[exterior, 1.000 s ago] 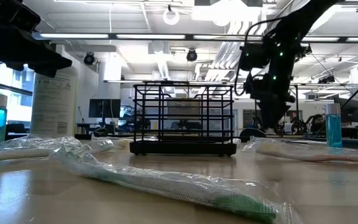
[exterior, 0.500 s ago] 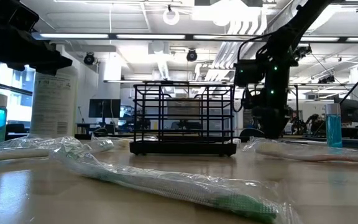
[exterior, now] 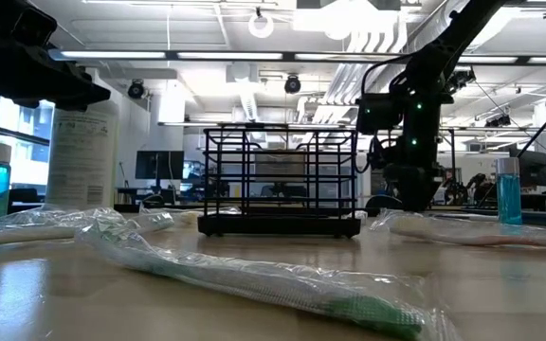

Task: Pick & Place toothbrushing station
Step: Put the right purple toothbrush into the black mesh

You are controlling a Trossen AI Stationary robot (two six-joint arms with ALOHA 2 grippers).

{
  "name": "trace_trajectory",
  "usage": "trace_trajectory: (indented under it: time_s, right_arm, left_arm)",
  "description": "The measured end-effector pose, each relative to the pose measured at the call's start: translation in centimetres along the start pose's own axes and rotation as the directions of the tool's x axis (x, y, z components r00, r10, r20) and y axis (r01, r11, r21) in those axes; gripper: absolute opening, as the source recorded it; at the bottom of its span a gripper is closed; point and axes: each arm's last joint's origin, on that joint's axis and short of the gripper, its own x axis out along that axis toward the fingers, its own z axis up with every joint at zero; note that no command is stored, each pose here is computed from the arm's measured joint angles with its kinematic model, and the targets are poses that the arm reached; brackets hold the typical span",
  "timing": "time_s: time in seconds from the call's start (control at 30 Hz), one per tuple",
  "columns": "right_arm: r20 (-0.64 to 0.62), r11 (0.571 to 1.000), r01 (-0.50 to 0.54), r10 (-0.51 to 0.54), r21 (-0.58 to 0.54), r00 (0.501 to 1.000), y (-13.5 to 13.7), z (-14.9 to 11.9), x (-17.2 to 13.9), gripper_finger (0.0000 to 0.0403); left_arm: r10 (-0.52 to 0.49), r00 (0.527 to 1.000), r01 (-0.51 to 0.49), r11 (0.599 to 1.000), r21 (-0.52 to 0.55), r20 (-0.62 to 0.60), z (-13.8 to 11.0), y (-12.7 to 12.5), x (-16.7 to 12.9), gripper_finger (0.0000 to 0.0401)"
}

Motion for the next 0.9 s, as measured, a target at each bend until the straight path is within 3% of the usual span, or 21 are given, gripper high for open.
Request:
trace_trajectory:
  time_s: [0.13, 0.37, 0.5, 0.63, 0.77, 0.9]
  right_arm:
    - [0.003, 1.0, -0.004, 0.004, -0.022, 1.0, 0.0, 0.0, 0.0, 0.0146]
    - [0.036, 0.991, 0.087, -0.083, -0.099, 0.996, 0.9, 0.1, 0.0, 0.0016]
    - [0.053, 0.972, 0.198, -0.193, -0.124, 0.98, 1.6, -0.2, -0.2, 0.0013]
    - [0.074, 0.96, 0.242, -0.234, -0.138, 0.969, 2.7, -0.2, -1.5, 0.001]
    - [0.158, 0.945, 0.289, -0.265, -0.155, 0.951, 4.3, -0.1, -4.7, 0.0009]
    - [0.317, 0.937, 0.312, -0.252, -0.156, 0.914, 6.5, -0.4, -9.4, 0.0008]
  left_arm:
    - [0.0, 1.0, 0.0, 1.0, 0.0, 0.0, 0.0, 0.0, 0.0, 0.0152]
    - [0.0, 1.0, 0.0, 1.0, -0.001, 0.0, 0.0, 0.0, 0.0, 0.0152]
    - [0.0, 1.0, 0.0, 1.0, -0.001, 0.0, 0.0, 0.0, 0.0, 0.0152]
    - [0.011, 1.0, -0.011, 1.0, -0.001, 0.0, 0.0, 0.0, 0.0, 0.0152]
    - [0.015, 1.0, -0.015, 1.0, -0.002, 0.0, 0.0, 0.0, 0.0, 0.0152]
    - [0.015, 1.0, -0.015, 1.0, -0.009, -0.001, 0.0, 0.0, 0.0, 0.0152]
